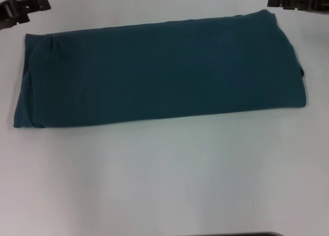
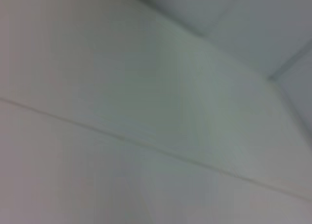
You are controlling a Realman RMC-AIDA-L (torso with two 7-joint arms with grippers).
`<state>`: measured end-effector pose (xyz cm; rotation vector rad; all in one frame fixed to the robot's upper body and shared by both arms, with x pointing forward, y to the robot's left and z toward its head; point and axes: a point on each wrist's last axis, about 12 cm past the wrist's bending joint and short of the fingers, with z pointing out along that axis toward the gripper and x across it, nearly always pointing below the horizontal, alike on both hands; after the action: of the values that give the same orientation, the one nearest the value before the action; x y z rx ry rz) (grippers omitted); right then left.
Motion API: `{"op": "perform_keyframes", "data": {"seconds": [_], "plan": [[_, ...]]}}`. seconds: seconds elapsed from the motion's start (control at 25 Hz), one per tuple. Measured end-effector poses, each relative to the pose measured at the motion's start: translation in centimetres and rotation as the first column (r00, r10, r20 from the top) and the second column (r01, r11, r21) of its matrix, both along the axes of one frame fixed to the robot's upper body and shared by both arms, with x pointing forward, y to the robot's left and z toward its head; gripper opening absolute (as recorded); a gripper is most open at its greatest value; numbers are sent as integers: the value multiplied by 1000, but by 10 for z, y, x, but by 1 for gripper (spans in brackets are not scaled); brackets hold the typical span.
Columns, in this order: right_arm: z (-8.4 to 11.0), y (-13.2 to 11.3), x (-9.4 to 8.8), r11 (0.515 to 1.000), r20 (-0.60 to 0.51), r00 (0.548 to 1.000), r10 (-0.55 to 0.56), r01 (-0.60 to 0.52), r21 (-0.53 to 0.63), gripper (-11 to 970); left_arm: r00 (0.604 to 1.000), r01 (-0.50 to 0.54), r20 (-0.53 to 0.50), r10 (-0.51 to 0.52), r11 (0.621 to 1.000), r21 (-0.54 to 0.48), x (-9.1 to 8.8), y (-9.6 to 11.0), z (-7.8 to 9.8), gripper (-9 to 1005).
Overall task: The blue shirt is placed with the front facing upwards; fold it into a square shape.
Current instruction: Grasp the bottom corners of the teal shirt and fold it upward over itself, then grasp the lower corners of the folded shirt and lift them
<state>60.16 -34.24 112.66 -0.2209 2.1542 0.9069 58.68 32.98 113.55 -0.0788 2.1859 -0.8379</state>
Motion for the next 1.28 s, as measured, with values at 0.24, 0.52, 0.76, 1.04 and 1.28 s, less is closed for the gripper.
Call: {"op": "perform_keyframes", "data": {"seconds": [0.24,0.52,0.76,1.04,1.28], "plan": [[-21,-9,-67,992,364,928,83,-112,58,834,970,240,104,-221,944,-227,-47,19,-3,806],[-56,-11,-116,995,391,920,32,-64,71,907,985,160,-11,-173,933,-321,-89,34,-44,813],[-63,-3,-118,994,388,921,40,-76,77,907,992,-21,-119,-31,911,-412,-85,29,-70,814],[-64,-3,-117,993,355,934,46,-80,82,900,989,-25,-148,-25,946,-323,-81,33,-73,813],[-64,-6,-117,993,333,942,29,-65,97,889,989,-30,-151,-4,975,-219,-89,55,-71,798]]}}
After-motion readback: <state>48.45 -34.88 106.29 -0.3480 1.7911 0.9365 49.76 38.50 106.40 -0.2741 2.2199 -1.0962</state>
